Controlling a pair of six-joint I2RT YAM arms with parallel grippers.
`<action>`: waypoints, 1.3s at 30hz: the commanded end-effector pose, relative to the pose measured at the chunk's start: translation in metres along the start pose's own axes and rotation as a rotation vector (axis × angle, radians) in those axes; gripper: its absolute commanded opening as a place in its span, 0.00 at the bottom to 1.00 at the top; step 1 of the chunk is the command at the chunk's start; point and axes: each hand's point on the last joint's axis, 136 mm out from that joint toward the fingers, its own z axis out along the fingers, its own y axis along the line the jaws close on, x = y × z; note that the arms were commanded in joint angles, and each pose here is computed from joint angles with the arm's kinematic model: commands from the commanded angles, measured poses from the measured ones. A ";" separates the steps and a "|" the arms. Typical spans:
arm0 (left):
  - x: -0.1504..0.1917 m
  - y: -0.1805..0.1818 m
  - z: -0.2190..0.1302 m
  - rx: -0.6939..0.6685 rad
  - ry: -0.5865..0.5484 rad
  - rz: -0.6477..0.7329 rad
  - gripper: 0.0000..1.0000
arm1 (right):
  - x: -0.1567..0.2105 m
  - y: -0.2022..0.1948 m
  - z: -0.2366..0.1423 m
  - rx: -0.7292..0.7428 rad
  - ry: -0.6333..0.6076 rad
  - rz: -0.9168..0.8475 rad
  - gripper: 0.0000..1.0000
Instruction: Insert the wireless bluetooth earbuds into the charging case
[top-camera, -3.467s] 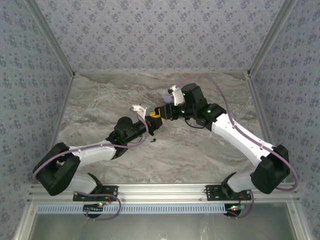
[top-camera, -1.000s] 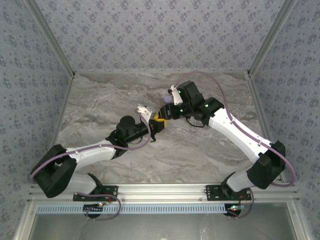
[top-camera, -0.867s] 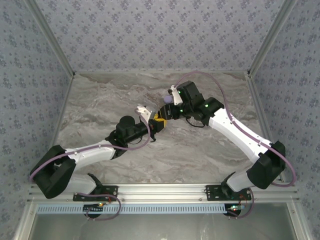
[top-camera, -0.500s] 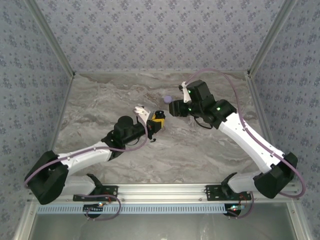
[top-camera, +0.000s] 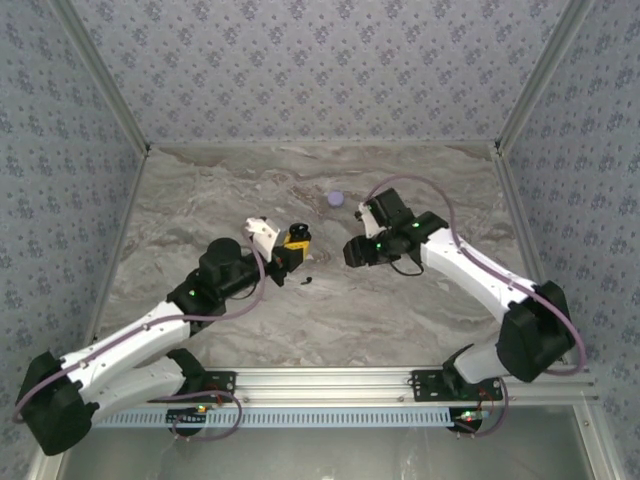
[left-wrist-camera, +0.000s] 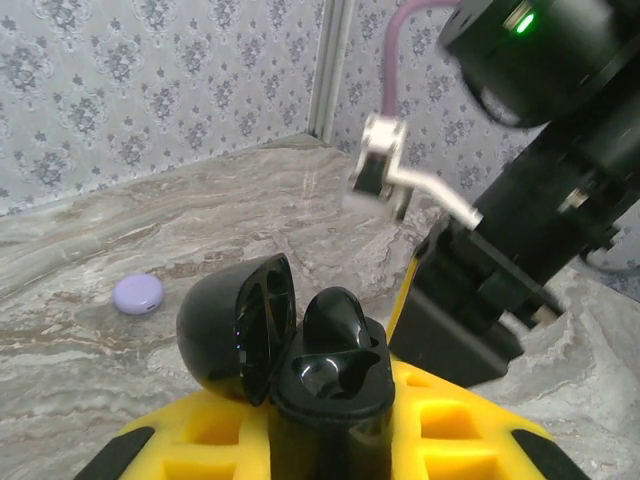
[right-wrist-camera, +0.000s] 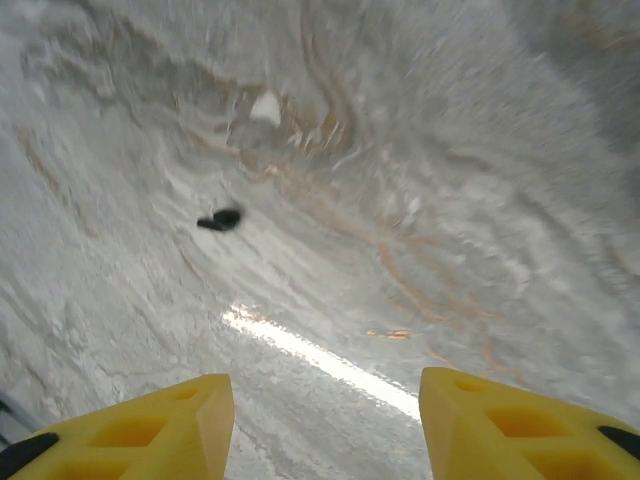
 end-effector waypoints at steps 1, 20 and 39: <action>-0.011 0.003 -0.011 -0.033 -0.004 0.023 0.05 | 0.011 0.023 0.025 -0.083 0.071 -0.034 0.50; -0.014 0.006 -0.022 -0.059 -0.015 0.019 0.05 | 0.018 0.052 0.121 -0.035 0.219 -0.048 0.20; -0.011 0.007 -0.023 -0.064 -0.009 0.025 0.05 | -0.001 0.053 0.147 0.021 0.239 -0.075 0.18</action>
